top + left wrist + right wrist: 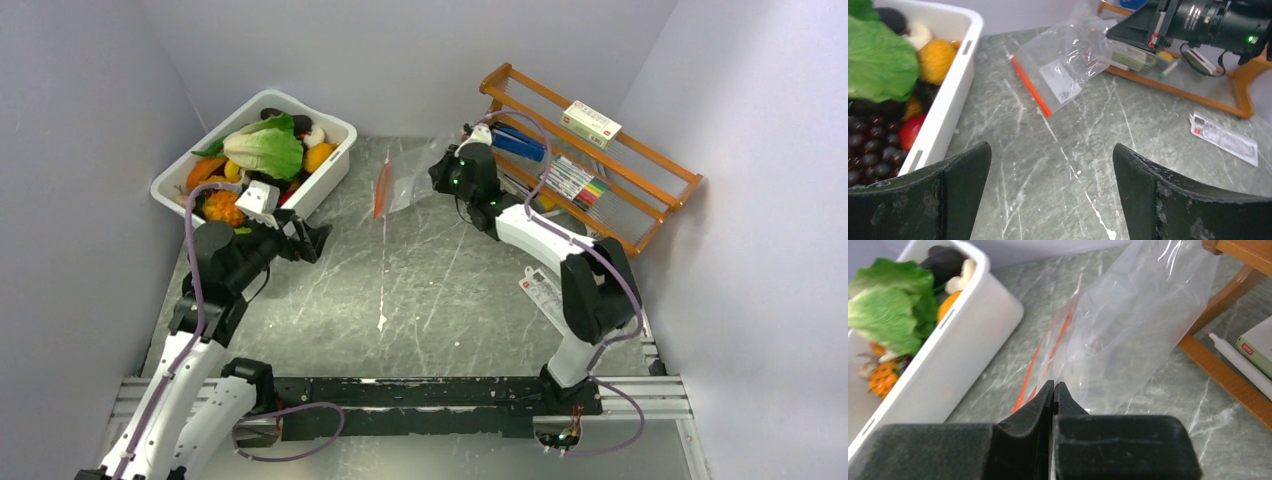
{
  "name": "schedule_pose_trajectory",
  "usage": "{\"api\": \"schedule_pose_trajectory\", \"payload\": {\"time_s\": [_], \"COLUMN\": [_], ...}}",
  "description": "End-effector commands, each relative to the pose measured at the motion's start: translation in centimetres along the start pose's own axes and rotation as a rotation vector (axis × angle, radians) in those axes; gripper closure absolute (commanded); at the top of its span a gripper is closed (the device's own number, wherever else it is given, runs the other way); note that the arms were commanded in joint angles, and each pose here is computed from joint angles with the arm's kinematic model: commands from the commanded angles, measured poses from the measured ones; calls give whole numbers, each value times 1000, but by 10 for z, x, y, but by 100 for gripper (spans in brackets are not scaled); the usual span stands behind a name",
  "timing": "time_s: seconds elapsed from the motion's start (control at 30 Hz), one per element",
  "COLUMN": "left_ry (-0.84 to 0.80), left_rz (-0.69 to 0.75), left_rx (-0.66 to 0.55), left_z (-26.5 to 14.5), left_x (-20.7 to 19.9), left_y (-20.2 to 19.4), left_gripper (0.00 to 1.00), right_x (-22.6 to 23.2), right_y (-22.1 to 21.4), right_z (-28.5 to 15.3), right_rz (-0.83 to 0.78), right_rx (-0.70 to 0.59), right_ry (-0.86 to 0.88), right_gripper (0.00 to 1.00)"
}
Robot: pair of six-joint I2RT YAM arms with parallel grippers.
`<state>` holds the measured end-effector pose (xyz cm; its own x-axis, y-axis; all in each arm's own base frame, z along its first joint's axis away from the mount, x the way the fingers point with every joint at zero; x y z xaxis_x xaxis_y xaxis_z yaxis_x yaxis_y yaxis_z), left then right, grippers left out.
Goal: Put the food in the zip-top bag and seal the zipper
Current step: Pick up the zipper food storage bag at the center of the board.
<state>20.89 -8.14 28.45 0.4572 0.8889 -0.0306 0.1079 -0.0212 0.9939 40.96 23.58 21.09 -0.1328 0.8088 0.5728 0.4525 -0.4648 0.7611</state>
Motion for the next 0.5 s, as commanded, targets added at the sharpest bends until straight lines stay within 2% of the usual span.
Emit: {"api": "schedule_pose_trajectory", "payload": {"time_s": [0.0, 0.13, 0.27, 0.37, 0.47], "left_ry": [-194, -290, -332, -439, -491], "left_rz": [103, 189, 193, 212, 321], "left_rx": [-81, -87, -71, -48, -34], "left_z": [9, 21, 38, 50, 58], "left_x": [-13, -18, -20, -31, -41], "left_y": [13, 9, -1, -7, -11], "left_gripper": [11, 11, 10, 13, 12], "right_x": [13, 28, 36, 46, 57], "right_y": [6, 13, 15, 20, 24], "right_z": [-34, -69, -96, -107, -118], "right_rz": [-8, 50, 143, 215, 254], "right_rx": [46, 83, 98, 114, 135], "right_ry": [109, 185, 239, 274, 329], "right_gripper": [100, 100, 100, 100, 100]}}
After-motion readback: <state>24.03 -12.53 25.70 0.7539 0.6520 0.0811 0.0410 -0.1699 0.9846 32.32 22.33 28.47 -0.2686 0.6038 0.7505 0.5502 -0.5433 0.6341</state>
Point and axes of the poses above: each gripper's point midway between its finger pads, its own z axis out along the fingers, its own x axis along the line the jaws close on, y = z × x, the point moved 7 cm from there along -z, back along the fingers, and after that the axes turned 9 degrees about z, right-handed, at the moved point
